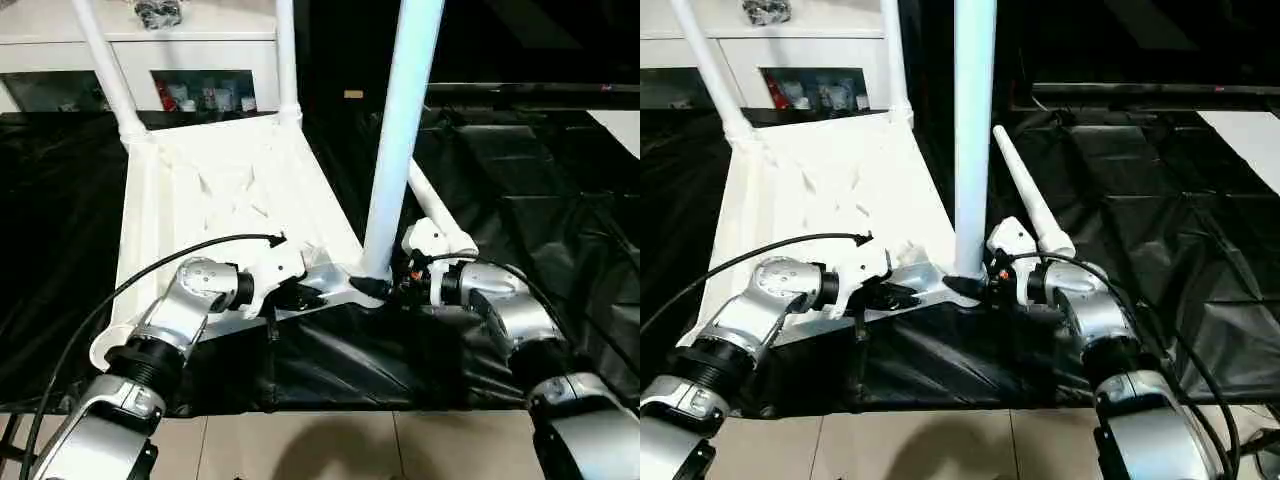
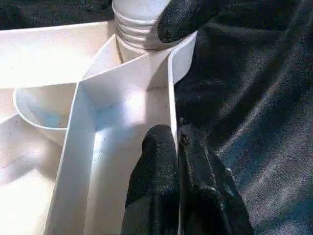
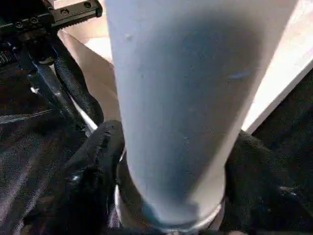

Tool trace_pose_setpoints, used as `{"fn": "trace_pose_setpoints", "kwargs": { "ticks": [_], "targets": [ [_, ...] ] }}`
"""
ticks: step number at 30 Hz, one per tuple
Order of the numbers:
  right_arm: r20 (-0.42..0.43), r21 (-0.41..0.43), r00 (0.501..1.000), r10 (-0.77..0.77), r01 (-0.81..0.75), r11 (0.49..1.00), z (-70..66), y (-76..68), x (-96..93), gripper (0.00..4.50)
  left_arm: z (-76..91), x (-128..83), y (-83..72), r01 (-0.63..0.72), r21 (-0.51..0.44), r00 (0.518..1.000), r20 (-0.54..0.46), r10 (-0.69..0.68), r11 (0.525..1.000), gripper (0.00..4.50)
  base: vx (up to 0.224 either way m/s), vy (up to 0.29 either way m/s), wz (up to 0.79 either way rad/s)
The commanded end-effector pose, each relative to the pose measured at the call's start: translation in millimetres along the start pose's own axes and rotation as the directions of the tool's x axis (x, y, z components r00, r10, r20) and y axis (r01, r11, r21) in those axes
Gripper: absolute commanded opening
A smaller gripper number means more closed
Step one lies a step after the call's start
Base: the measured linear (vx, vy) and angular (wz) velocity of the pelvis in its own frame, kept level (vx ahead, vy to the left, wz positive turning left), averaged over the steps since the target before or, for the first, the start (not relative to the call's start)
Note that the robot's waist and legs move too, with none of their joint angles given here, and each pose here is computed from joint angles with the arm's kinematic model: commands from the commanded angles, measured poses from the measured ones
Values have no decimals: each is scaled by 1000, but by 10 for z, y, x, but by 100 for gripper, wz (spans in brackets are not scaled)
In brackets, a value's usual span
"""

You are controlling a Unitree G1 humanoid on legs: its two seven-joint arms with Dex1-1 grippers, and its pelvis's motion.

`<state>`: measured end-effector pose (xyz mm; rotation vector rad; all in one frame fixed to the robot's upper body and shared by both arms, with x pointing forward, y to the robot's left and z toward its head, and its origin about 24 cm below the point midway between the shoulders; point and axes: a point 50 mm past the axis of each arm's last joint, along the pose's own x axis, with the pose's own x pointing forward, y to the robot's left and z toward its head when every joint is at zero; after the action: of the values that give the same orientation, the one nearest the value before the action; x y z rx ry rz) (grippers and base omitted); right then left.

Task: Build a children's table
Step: Rotate leg to tighten

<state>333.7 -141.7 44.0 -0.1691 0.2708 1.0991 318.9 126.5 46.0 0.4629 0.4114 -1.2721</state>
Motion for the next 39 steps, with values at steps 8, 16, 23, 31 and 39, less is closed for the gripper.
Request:
{"fn": "trace_pose_setpoints", "kwargs": {
  "ticks": [8,16,23,31,39],
  "targets": [
    [-14,34,997,-72,72,997,-116,47,96,266,-121,107,12,-46,-72,994,-101,39,996,0,0,0,0],
    [-70,154,910,-408,414,897,-328,159,336,264,71,385,73,-244,-147,969,-85,233,959,0,0,0,0],
    [-53,246,829,-557,552,797,-204,274,670,264,247,590,64,-341,-165,940,-88,331,925,0,0,0,0],
    [9,202,784,-621,607,768,-130,104,458,354,183,506,141,-388,-162,920,-127,371,907,0,0,0,0],
    [81,37,855,-512,511,859,-119,95,-81,354,114,434,158,-414,-181,908,-150,391,892,0,7,-2,0]
  ]
}}
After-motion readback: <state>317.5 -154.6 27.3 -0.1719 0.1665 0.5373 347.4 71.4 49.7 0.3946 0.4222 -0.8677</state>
